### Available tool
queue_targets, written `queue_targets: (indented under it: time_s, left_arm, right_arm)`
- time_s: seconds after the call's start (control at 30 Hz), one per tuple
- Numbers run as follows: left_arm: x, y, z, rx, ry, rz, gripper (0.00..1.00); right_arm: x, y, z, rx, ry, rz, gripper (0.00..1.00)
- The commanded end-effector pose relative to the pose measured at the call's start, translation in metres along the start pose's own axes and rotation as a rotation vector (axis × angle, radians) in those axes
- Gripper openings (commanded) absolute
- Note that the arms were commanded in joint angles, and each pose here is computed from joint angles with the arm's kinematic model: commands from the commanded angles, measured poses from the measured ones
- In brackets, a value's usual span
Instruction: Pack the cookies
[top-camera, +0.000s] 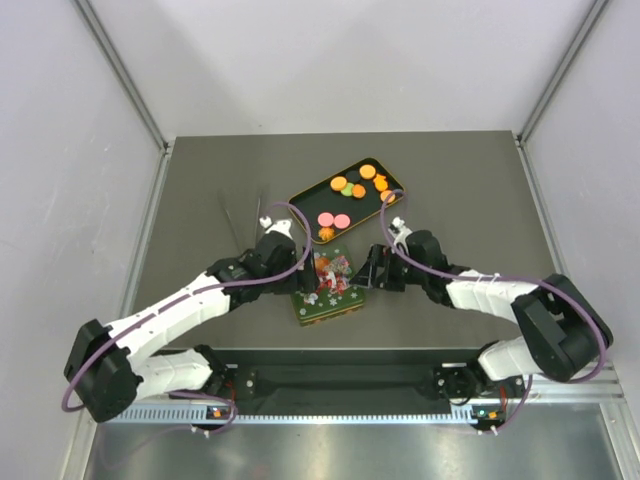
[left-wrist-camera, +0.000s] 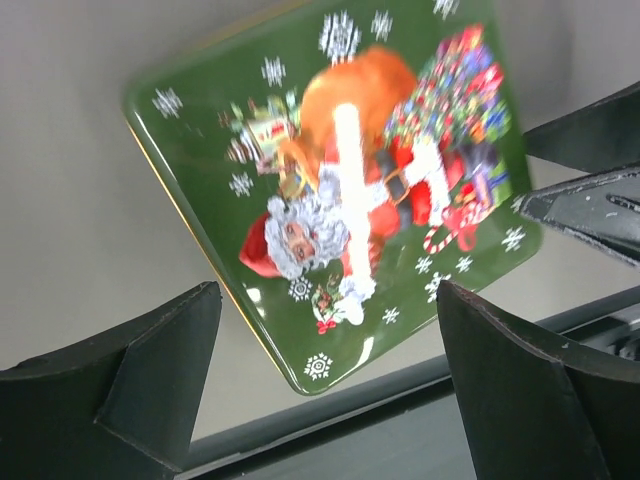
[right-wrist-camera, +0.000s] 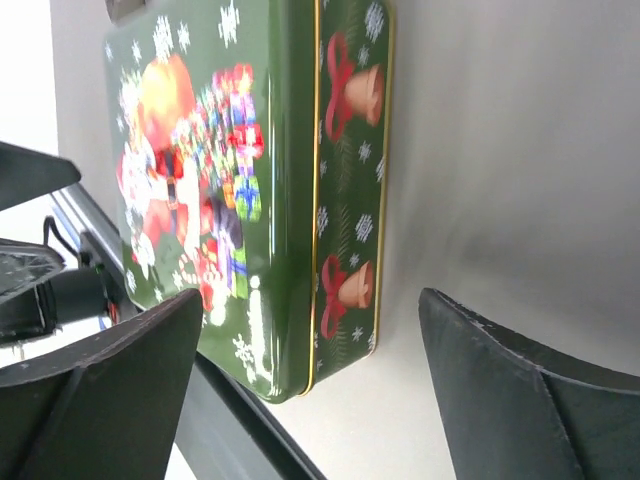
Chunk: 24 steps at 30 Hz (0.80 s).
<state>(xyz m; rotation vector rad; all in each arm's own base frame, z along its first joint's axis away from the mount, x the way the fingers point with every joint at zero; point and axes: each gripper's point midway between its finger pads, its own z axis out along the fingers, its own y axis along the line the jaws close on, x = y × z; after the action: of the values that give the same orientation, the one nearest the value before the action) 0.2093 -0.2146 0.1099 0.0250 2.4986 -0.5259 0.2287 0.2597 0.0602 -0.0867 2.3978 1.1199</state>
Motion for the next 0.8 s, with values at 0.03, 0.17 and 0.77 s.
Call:
queue_targets:
  time_s: [0.03,0.17,0.77]
  left_arm:
    - [-0.029,-0.008,-0.017,0.044,-0.071,0.013,0.94]
    - [-0.058,0.003,-0.028,0.044,-0.132,-0.013,0.93]
    - [-0.141,-0.011,-0.072,0.18,-0.336,0.02,0.93]
  right_arm:
    - [-0.04,0.019,-0.017,-0.046,-0.08,-0.066,0.93]
    - [-0.07,0.018,-0.033,-0.041,-0.15,-0.072,1.0]
    - [-0.189,0.025,-0.125,0.137,-0.487,-0.151,1.0]
